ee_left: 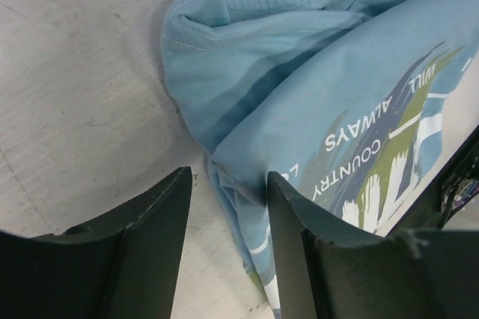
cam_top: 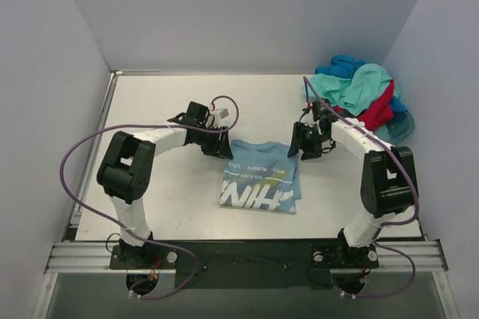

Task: Fold and stack the t-shirts
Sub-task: Smooth out wrinkles on the folded tshirt

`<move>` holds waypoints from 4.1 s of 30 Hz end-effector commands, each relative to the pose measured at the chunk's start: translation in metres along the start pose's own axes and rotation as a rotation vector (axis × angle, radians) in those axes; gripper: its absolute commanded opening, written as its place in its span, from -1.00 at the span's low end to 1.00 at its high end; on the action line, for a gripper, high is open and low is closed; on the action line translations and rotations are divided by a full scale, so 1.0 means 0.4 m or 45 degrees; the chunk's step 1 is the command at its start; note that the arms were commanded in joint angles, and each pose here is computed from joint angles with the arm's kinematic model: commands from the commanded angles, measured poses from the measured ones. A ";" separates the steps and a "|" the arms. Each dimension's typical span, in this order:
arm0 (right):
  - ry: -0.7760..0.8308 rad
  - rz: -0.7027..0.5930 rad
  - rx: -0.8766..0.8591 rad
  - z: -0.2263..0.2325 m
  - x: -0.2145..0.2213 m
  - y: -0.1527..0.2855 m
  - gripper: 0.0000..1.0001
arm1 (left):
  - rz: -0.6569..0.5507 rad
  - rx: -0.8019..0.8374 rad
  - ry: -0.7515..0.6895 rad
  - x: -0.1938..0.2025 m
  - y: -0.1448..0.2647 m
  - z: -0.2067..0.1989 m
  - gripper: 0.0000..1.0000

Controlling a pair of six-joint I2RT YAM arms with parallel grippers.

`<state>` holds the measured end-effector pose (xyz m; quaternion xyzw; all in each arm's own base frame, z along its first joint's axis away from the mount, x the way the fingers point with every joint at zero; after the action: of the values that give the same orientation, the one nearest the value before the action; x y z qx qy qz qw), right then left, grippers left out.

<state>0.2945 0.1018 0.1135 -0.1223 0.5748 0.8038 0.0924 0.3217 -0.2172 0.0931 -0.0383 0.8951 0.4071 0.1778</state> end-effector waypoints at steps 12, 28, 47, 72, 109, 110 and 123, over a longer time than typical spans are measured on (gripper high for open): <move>0.030 0.036 -0.109 0.020 -0.035 -0.040 -1.00 | -0.064 0.086 -0.078 -0.068 -0.021 -0.054 -1.00; -0.009 -0.023 -0.155 0.033 -0.015 -0.025 -1.00 | -0.072 -0.024 -0.127 -0.044 0.003 -0.016 -0.25; -0.018 -0.128 -0.157 0.050 -0.015 0.018 -1.00 | -0.134 0.091 -0.147 -0.072 0.070 -0.057 -1.00; -0.297 -0.295 -0.164 -0.079 -0.157 -0.048 -1.00 | -0.435 0.360 -0.292 -0.302 -0.016 -0.169 -1.00; -0.132 -0.231 -0.161 0.107 -0.097 -0.027 -1.00 | -0.233 0.128 -0.420 -0.240 0.108 -0.171 -0.79; -0.159 -0.201 -0.158 0.104 -0.087 -0.045 -1.00 | -0.170 0.150 -0.404 -0.196 0.087 -0.173 -0.84; -0.364 0.056 0.032 -0.014 -0.034 -0.166 -1.00 | 0.200 -0.107 -0.294 0.077 -0.018 0.008 -0.92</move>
<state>0.3248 0.1370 0.0627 -0.0318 0.5405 0.8283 0.1439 0.3009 -0.2339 0.0742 0.0697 0.8638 0.4315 0.2507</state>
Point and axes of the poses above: each gripper's point midway between its finger pads, its own y axis back along the fingers, its own z axis along the line the jaws close on, x = y × z, the point moved 6 cm from there along y, back along the fingers, and after that the axes turned 6 degrees about y, right-handed, at the moved point
